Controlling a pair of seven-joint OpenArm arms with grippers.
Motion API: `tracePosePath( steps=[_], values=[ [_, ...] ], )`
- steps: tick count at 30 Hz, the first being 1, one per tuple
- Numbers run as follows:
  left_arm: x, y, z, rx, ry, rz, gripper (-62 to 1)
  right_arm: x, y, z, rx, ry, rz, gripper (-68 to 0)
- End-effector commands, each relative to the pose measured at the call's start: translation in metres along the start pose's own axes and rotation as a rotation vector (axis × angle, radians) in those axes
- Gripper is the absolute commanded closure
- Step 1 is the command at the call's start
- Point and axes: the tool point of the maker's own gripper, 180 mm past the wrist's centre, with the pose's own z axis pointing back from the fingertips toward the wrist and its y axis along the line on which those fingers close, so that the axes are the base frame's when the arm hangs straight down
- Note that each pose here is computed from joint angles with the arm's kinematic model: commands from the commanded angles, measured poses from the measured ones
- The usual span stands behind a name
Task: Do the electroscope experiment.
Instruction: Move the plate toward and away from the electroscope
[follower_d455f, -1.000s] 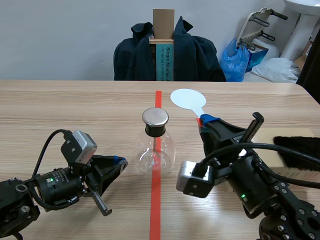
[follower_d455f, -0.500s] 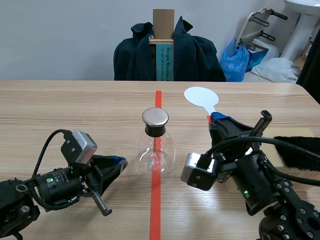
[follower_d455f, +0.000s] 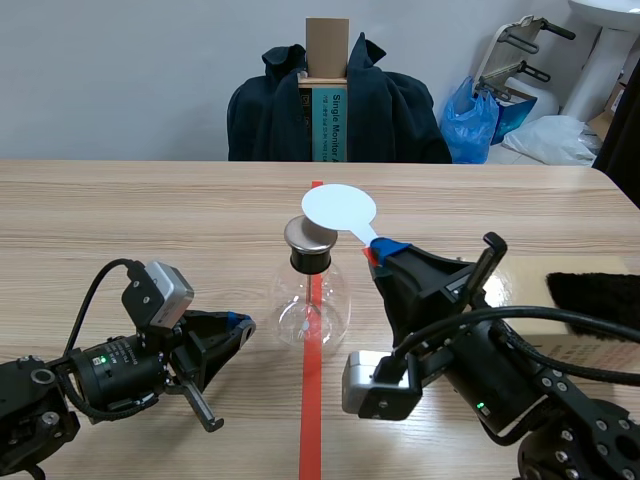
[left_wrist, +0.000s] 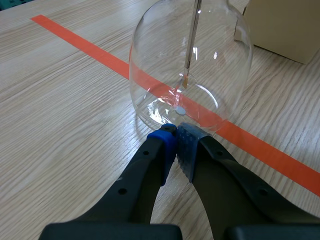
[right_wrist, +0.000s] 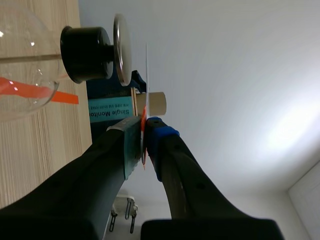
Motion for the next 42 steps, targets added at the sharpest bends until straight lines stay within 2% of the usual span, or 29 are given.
tracePosePath(
  steps=[1, 7, 16, 19, 34, 38, 42],
  values=[
    [0.011, 0.003, -0.004, 0.006, -0.039, -0.003, -3.2, 0.0, -0.008, -0.003, -0.026, -0.024, 0.02, -0.8],
    [0.011, 0.003, -0.004, 0.006, -0.039, -0.003, -3.2, 0.009, -0.008, -0.003, -0.026, -0.073, 0.021, -0.8],
    [0.011, 0.003, -0.004, 0.006, -0.039, -0.003, -3.2, 0.008, -0.008, -0.003, -0.026, -0.066, 0.021, -0.8],
    [0.011, 0.003, -0.004, 0.006, -0.039, -0.003, -3.2, 0.003, -0.008, -0.003, -0.027, -0.038, 0.021, -0.8],
    [0.011, 0.003, -0.004, 0.006, -0.039, -0.003, -3.2, -0.041, -0.009, 0.001, -0.029, 0.207, 0.017, -0.8],
    [0.011, 0.003, -0.004, 0.006, -0.039, -0.003, -3.2, -0.046, -0.009, 0.002, -0.029, 0.236, 0.017, -0.8],
    [0.011, 0.003, -0.004, 0.006, -0.039, -0.003, -3.2, -0.046, -0.009, 0.002, -0.03, 0.235, 0.017, -0.8]
  ],
)
